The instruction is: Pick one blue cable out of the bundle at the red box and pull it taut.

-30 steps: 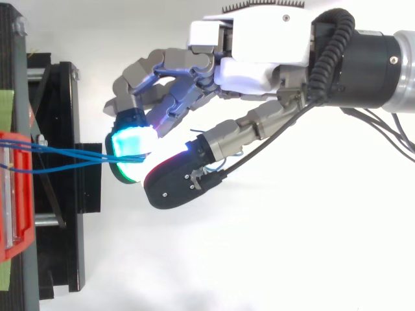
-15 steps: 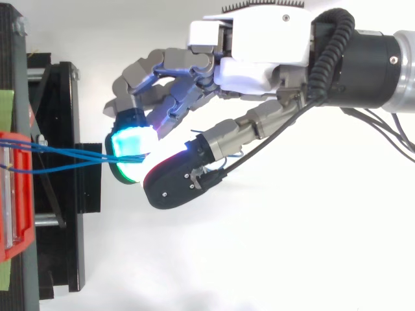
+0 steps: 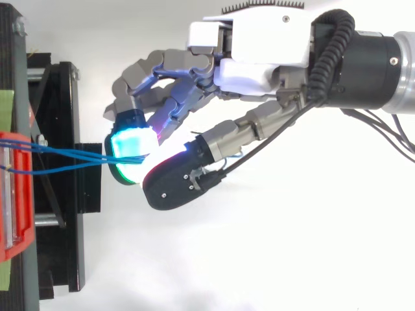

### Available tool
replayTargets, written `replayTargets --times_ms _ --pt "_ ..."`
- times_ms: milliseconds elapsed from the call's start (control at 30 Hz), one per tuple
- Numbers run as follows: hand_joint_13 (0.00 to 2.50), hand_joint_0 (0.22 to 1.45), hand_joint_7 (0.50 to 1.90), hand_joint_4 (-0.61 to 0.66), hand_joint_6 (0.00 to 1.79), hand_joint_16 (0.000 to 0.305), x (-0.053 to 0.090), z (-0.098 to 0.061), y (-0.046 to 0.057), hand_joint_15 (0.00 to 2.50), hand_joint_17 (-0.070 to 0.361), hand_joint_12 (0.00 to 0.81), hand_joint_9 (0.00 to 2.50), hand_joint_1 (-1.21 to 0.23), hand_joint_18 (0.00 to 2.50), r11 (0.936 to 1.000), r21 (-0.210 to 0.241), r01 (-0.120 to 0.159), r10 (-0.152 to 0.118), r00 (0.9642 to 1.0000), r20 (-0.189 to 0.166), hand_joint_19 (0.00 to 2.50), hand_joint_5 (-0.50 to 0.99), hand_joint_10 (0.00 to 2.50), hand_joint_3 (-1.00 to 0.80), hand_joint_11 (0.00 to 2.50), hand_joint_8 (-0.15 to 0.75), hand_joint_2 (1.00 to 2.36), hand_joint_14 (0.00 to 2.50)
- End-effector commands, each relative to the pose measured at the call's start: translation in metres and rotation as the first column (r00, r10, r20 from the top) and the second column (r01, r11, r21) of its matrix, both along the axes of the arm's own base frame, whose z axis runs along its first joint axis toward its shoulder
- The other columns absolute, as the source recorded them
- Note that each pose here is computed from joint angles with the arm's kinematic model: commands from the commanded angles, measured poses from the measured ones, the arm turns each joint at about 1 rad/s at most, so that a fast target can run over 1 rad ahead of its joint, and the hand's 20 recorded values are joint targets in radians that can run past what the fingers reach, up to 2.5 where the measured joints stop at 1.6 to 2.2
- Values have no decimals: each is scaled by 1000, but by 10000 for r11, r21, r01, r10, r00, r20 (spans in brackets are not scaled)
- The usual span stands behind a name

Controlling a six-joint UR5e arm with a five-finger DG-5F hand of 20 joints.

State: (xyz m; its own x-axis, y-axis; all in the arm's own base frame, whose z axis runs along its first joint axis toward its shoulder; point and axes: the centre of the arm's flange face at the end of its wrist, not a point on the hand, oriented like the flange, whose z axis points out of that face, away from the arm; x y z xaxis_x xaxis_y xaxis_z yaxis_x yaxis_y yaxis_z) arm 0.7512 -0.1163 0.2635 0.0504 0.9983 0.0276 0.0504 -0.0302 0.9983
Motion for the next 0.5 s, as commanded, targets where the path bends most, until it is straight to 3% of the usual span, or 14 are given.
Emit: replayTargets --times_ms 0,233,467 --pt "352 625 1287 126 875 64 0 0 0 41 144 415 809 -919 597 10000 -13 1 -1 10000 -2 189 -94 11 -16 522 349 1015 0" --pt "240 704 1254 -72 893 58 0 0 0 1 130 376 664 -988 469 10000 -13 1 -1 10000 -2 165 -130 10 -91 468 289 1024 1" --pt "211 750 1236 -120 899 57 0 0 0 0 127 371 638 -1014 425 10000 -12 -14 14 10000 -2 155 -142 9 -163 440 268 1023 0"
